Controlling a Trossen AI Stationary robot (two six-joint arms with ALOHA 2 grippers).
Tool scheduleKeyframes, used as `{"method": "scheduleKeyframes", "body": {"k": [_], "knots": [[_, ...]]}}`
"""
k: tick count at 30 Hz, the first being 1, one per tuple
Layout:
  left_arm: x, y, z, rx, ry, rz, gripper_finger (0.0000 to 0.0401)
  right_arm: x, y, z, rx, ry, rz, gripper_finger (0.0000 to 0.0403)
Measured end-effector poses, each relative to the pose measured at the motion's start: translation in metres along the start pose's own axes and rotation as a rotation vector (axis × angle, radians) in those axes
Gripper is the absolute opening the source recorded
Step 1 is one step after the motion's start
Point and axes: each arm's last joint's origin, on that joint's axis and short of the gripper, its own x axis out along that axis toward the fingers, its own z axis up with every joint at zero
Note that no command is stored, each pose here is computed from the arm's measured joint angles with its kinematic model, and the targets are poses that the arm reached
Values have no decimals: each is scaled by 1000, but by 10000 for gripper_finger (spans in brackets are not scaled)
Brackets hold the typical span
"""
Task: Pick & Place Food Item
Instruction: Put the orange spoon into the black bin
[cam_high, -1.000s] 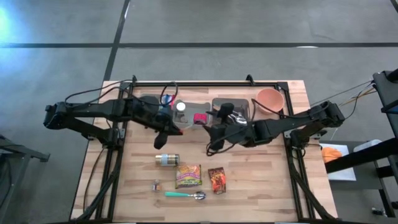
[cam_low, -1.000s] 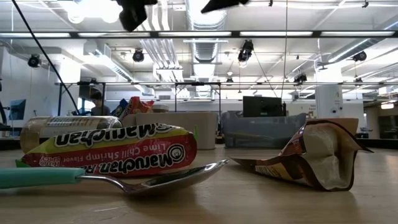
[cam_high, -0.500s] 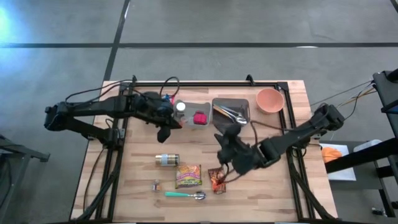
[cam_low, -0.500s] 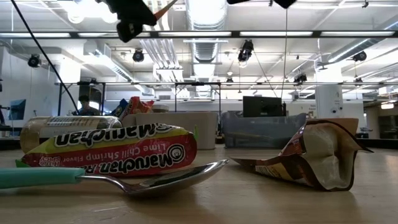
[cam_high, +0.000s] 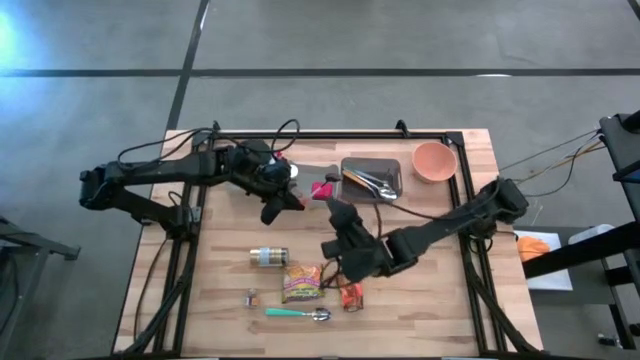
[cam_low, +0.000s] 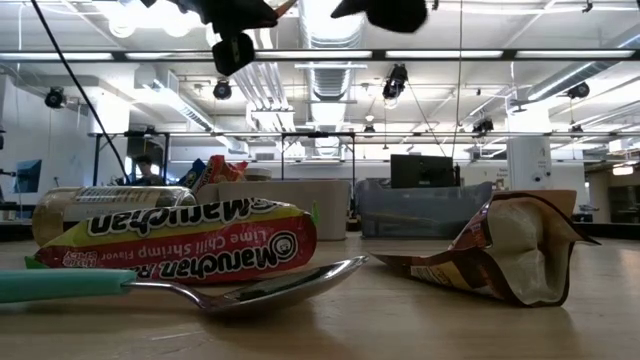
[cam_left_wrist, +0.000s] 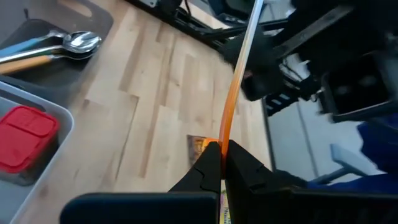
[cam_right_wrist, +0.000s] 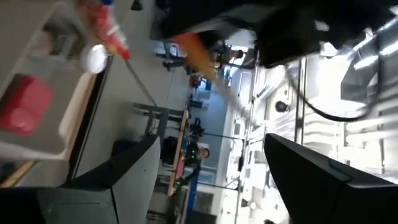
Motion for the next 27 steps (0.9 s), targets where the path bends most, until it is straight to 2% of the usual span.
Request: {"method": "scheduleKeyframes", "body": {"k": [5,8,13,27], "knots": [[-2,2,2,-38,0,-40,0,3,-31,0,82,-21,-11,288],[-2,2,3,-50,2,-71,0,4,-38,0,76,-61,-2,288],[-3,1,6,-74,-6,-116,0,7,-32,3,-41,-140,26,288],[-2,0,7,-97,4,-165,0,35,-30,-6,-74,-97,41,285]]}}
